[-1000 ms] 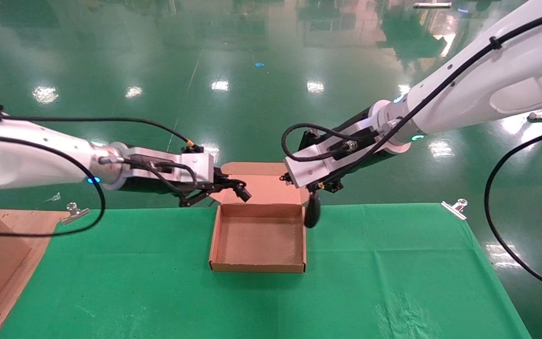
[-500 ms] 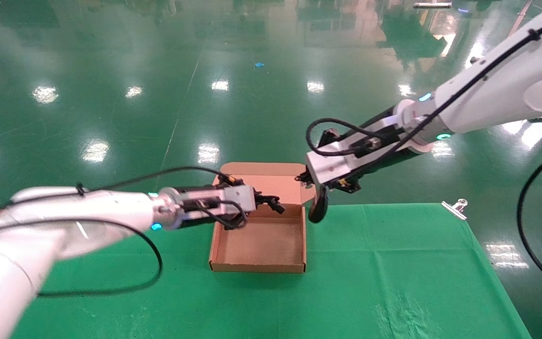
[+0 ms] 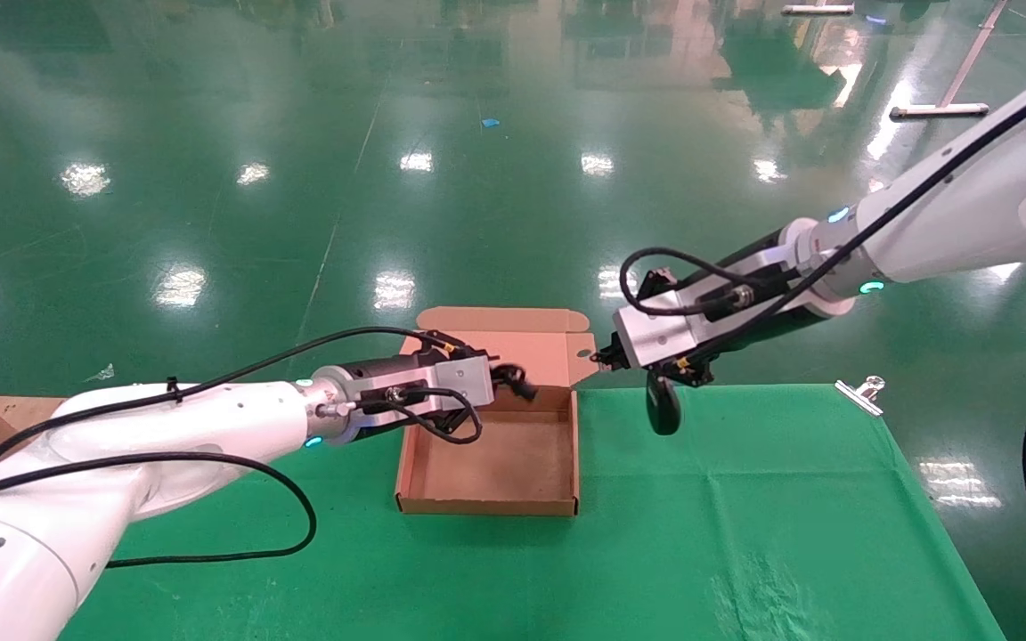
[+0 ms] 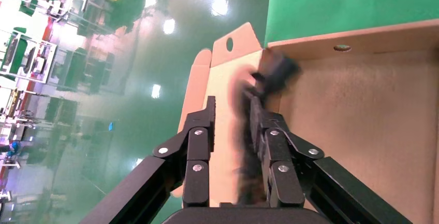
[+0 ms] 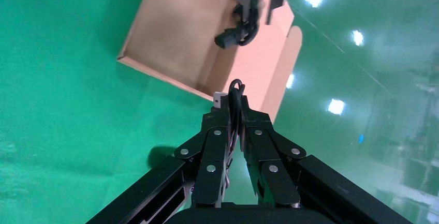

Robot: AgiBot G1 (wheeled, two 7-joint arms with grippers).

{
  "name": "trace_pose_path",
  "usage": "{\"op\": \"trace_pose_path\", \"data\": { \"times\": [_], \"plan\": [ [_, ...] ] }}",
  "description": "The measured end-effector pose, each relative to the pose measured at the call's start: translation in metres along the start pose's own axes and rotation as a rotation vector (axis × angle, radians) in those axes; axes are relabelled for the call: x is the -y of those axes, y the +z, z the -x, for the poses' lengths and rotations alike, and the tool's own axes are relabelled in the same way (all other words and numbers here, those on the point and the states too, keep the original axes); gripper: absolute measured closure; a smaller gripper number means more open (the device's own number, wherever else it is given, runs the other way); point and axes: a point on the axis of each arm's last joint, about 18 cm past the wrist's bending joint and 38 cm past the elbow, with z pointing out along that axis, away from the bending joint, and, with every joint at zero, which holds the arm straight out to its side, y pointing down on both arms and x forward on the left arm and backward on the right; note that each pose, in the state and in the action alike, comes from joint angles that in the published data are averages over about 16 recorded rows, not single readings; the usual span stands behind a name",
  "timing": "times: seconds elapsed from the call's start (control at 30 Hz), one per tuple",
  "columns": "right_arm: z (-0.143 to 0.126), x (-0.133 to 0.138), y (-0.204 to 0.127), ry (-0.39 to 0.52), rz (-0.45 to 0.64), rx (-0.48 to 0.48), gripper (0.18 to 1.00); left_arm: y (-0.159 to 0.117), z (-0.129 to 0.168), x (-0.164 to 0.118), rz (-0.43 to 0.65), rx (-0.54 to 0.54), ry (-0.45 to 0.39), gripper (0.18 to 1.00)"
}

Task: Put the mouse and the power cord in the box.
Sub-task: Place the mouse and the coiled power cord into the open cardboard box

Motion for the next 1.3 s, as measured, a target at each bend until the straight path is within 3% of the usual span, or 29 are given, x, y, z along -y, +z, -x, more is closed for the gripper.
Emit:
{"op": "trace_pose_path", "data": {
  "times": [0.4, 0.7, 1.0, 1.3],
  "plan": [
    [-0.012, 0.023, 0.007, -0.035, -0.042, -0.007, 0.971, -0.013, 0.014, -0.011, 0.004, 0.025, -0.058, 0.719],
    [-0.029, 0.067, 0.027, -0.103, -0.088, -0.037, 0.971, -0.074, 0.041, -0.055, -0.024, 0.066, -0.165, 0.528],
    [-0.021, 0.104, 0.073, -0.119, -0.105, -0.091, 0.971, -0.143, 0.049, -0.089, -0.106, 0.111, -0.243, 0.361],
    [-0.008, 0.122, 0.106, -0.107, -0.114, -0.151, 0.967, -0.166, 0.046, -0.093, -0.171, 0.126, -0.256, 0.236]
  ]
}}
